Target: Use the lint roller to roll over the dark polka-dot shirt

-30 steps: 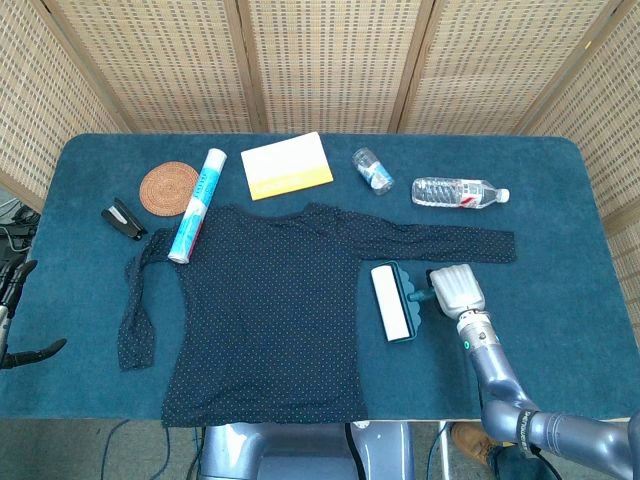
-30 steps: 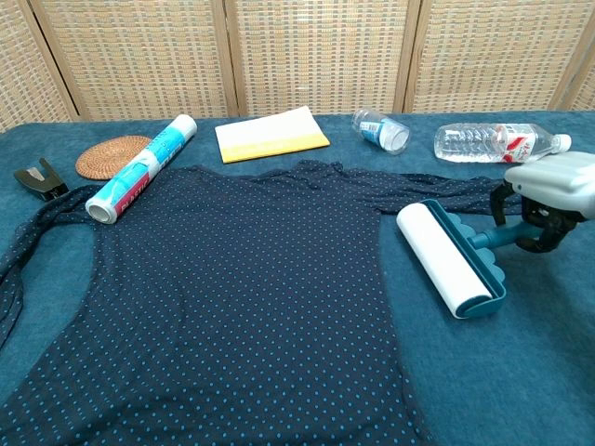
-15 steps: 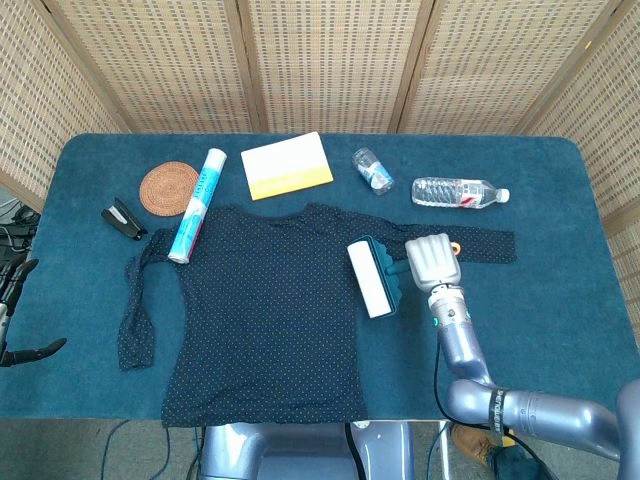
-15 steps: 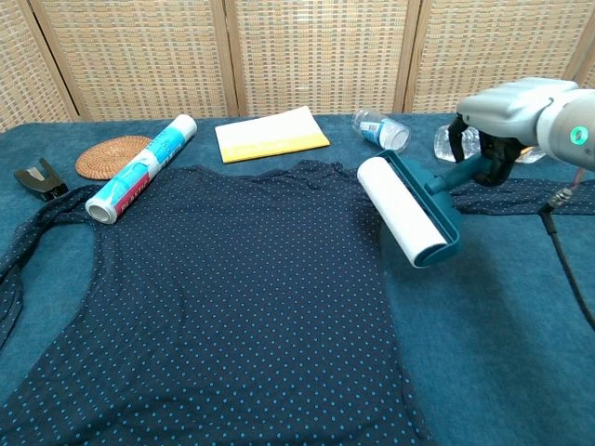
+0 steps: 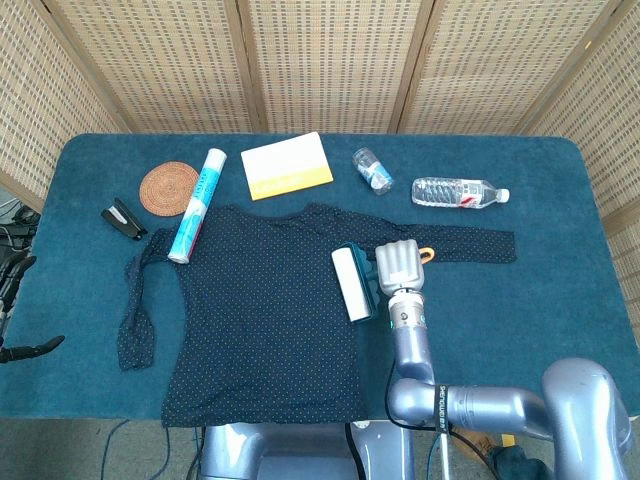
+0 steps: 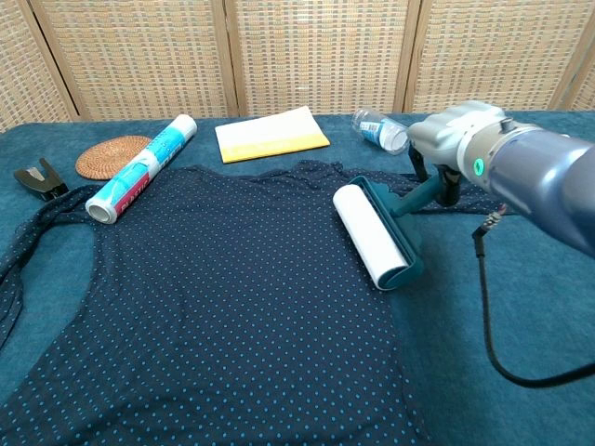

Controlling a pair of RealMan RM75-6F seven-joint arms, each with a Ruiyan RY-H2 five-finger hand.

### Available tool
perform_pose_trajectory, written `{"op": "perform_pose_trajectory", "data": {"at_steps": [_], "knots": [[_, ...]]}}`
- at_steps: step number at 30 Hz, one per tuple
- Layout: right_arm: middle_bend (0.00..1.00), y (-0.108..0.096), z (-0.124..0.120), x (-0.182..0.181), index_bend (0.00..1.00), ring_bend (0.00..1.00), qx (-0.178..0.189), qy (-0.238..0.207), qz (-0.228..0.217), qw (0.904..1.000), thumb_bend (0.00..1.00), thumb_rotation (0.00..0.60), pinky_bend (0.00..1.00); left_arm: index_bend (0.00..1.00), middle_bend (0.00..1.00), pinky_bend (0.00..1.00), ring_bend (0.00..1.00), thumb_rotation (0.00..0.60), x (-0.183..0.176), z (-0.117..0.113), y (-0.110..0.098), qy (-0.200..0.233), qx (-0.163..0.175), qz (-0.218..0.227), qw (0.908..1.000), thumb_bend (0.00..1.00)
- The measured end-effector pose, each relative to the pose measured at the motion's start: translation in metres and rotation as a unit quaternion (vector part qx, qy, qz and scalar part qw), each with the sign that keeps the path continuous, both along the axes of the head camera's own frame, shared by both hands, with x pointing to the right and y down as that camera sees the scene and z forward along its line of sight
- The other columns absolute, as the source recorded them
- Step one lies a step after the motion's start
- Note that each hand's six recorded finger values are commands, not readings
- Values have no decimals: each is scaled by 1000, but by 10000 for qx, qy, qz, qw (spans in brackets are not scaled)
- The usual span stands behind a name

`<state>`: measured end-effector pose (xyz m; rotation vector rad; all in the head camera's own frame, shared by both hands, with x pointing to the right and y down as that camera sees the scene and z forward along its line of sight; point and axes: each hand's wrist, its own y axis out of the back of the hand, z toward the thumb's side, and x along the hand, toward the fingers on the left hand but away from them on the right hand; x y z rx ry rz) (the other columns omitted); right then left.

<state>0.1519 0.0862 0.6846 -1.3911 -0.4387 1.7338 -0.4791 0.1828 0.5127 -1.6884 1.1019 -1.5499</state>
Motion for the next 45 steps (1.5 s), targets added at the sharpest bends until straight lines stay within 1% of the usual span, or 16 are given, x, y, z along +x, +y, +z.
{"op": "perform_pose_trajectory", "data": {"at_steps": [10, 16, 23, 26, 29, 34, 39, 45], "knots": [[1000, 14, 1, -24, 717, 1000, -8, 174, -205, 9996, 802, 600, 1000, 0, 0, 0, 0, 600, 1, 0, 0, 24, -13, 23, 10000, 0], [1000, 28, 0, -49, 717, 1000, -69, 102, -395, 9991, 803, 600, 1000, 0, 0, 0, 0, 600, 2, 0, 0, 25, -18, 34, 10000, 0], [1000, 49, -1, -88, 717, 1000, -125, -44, -772, 9969, 803, 600, 1000, 0, 0, 0, 0, 600, 1, 0, 0, 37, -23, 15, 10000, 0], [1000, 55, -2, -101, 717, 1000, -116, -84, -886, 9960, 803, 600, 1000, 0, 0, 0, 0, 600, 0, 0, 0, 37, -35, 13, 10000, 0], [1000, 56, -2, -107, 717, 1000, -77, -52, -923, 9957, 803, 600, 1000, 0, 0, 0, 0, 600, 0, 0, 0, 33, -29, 12, 10000, 0], [1000, 52, 0, -98, 718, 1000, -6, 94, -913, 9958, 802, 600, 1000, 0, 0, 0, 0, 600, -1, 0, 0, 25, -30, 15, 10000, 0], [1000, 39, 3, -56, 718, 1000, 132, 507, -874, 9948, 801, 600, 1000, 0, 0, 0, 0, 600, 2, 1, 1, 9, -34, 51, 10000, 0], [1000, 27, 5, 0, 721, 1000, 261, 990, -981, 9899, 800, 600, 1000, 0, 0, 0, 0, 600, 5, 2, 2, -22, -43, 74, 10000, 0]]}}
